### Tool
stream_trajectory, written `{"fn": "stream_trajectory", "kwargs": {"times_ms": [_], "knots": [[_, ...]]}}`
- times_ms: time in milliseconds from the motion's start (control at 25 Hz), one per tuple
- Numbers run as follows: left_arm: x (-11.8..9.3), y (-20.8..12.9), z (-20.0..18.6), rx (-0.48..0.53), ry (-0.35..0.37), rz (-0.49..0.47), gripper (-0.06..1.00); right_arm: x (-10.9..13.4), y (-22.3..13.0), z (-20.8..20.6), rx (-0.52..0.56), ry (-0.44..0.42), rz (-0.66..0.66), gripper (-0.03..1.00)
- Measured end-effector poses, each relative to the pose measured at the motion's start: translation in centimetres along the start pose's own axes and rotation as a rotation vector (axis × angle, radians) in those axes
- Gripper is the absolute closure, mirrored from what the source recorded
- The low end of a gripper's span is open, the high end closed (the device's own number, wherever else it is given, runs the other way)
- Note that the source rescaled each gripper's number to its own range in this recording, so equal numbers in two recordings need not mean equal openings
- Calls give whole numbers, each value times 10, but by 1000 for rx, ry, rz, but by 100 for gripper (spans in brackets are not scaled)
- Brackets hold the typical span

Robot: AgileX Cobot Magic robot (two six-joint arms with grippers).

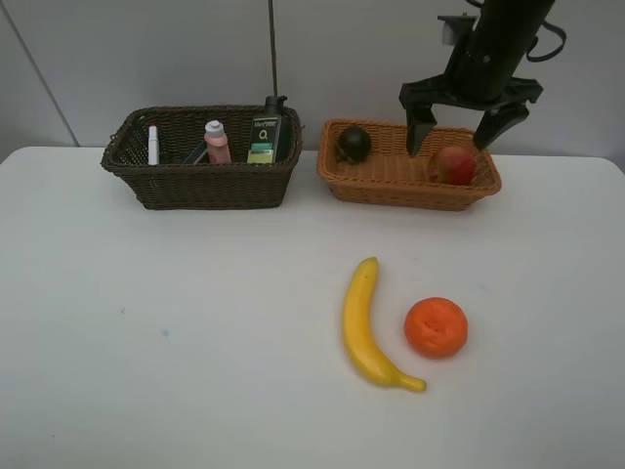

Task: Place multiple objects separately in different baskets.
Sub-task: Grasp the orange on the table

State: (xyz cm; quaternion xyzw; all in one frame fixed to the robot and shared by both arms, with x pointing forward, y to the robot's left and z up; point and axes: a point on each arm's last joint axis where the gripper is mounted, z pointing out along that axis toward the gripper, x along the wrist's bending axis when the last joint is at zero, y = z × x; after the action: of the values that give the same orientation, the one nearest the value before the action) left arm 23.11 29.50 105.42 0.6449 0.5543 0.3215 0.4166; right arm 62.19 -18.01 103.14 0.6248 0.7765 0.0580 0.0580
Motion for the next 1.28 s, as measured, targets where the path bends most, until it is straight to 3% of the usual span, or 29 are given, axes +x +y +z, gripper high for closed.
{"fn": "stream_trajectory", "kwargs": {"times_ms": [200,360,680,1280], "knots": [[0,0,0,0,0,0,-1,5,-64,5,139,11,-10,-3],[0,0,0,0,0,0,-1,24,-110,17,225,12,-58,-3],[0,0,0,0,0,0,-1,69,-151,51,142,38,-171,-3],[0,0,0,0,0,0,-1,61,-167,83,-5,5,-240,-3]]}}
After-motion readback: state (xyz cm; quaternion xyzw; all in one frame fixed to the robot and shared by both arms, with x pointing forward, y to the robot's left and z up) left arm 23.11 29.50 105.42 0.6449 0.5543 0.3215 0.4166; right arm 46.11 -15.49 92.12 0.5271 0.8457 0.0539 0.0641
